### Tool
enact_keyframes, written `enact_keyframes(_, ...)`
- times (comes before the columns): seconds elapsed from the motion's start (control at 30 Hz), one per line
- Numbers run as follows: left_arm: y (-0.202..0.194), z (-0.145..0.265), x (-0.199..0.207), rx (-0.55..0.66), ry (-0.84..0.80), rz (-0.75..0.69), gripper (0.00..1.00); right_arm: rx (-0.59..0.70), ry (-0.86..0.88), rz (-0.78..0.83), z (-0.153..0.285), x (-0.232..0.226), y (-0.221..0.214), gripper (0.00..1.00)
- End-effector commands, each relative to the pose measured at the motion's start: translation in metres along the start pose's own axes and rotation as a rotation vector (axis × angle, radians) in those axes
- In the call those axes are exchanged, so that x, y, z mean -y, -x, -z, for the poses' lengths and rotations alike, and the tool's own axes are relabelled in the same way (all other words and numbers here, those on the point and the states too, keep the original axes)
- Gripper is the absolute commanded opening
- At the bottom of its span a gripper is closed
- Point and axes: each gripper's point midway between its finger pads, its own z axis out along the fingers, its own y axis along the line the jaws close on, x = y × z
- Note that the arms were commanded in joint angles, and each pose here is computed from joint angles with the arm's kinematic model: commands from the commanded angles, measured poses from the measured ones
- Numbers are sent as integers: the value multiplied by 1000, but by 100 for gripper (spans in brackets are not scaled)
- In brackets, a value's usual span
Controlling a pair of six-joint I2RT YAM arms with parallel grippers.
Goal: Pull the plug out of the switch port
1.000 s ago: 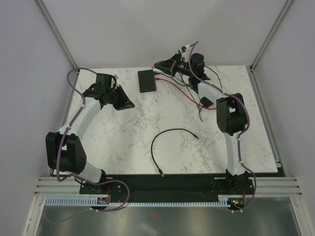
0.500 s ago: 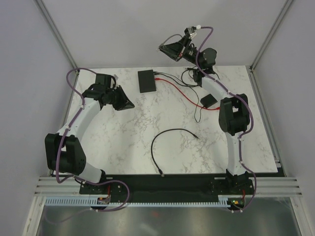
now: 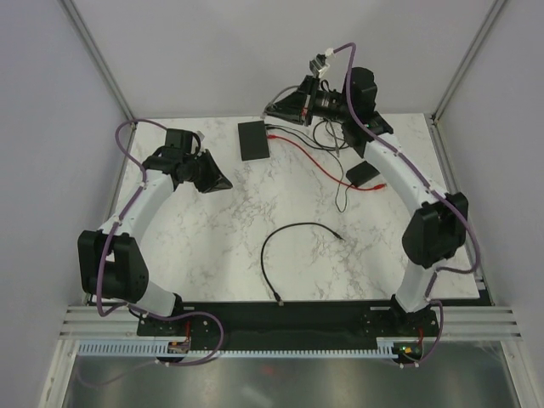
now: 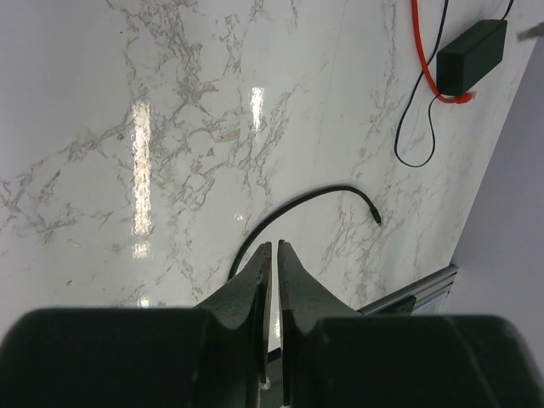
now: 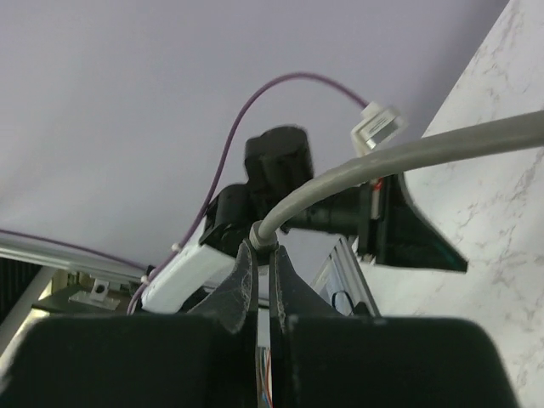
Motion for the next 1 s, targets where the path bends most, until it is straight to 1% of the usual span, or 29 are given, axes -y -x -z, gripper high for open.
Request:
enact_keyframes(0.0, 5, 1, 4, -2, -23, -38, 13, -67, -108, 24, 35, -29, -44, 0)
enact_keyframes(0.03, 7, 0, 4, -2, -22, -36, 13, -106, -130, 22, 38, -25, -58, 0)
enact_keyframes(0.07, 7, -1, 4, -3, -21, -35, 13, -153, -209, -50, 46, -12, -76, 0)
enact_keyframes(0.13, 8, -4, 3, -9, -17, -32, 13, -194, -286, -47, 57, -6, -101, 0)
enact_keyframes(0.17, 8, -5, 3, -9, -17, -32, 13, -227, -328, -89, 63, -2, -117, 0)
enact_keyframes(0.2, 8, -6, 2, -13, -15, -30, 13, -238, -332, -90, 68, -10, -128, 0)
enact_keyframes(0.23, 7, -6, 1, -14, -14, -30, 13, -263, -363, -123, 68, -5, -146, 0)
enact_keyframes(0.3, 7, -6, 1, -15, -13, -29, 13, -269, -384, -151, 73, -12, -163, 0)
enact_keyframes(0.33, 6, -5, 1, -14, -14, -30, 13, -289, -406, -167, 71, -9, -179, 0)
enact_keyframes(0.37, 5, -4, 1, -13, -15, -30, 13, -273, -433, -188, 71, -7, -184, 0)
enact_keyframes(0.43, 2, -2, 0, -13, -15, -30, 13, -283, -460, -213, 75, -6, -205, 0)
enact_keyframes(0.5, -1, 0, -1, -14, -14, -30, 13, -251, -503, -272, 80, -3, -213, 0)
enact_keyframes(0.53, -4, -1, -4, -20, -10, -27, 13, -262, -538, -311, 84, 7, -224, 0)
enact_keyframes(0.57, -6, 1, -3, -17, -13, -30, 13, -250, -542, -338, 87, 4, -226, 0)
enact_keyframes(0.6, -11, 3, -6, -30, -5, -23, 13, -250, -550, -354, 87, 4, -230, 0)
enact_keyframes(0.63, -15, 3, -21, -30, 57, -40, 14, -260, -556, -368, 88, 5, -237, 0)
enact_keyframes(0.73, -20, 6, -22, -27, 54, -39, 14, -283, -572, -391, 85, 7, -250, 0)
enact_keyframes(0.87, -23, 14, -20, -14, 45, -42, 14, -346, -551, -397, 68, 9, -269, 0)
enact_keyframes(0.97, -25, 19, -18, -3, 40, -41, 14, -382, -549, -409, 49, 23, -278, 0)
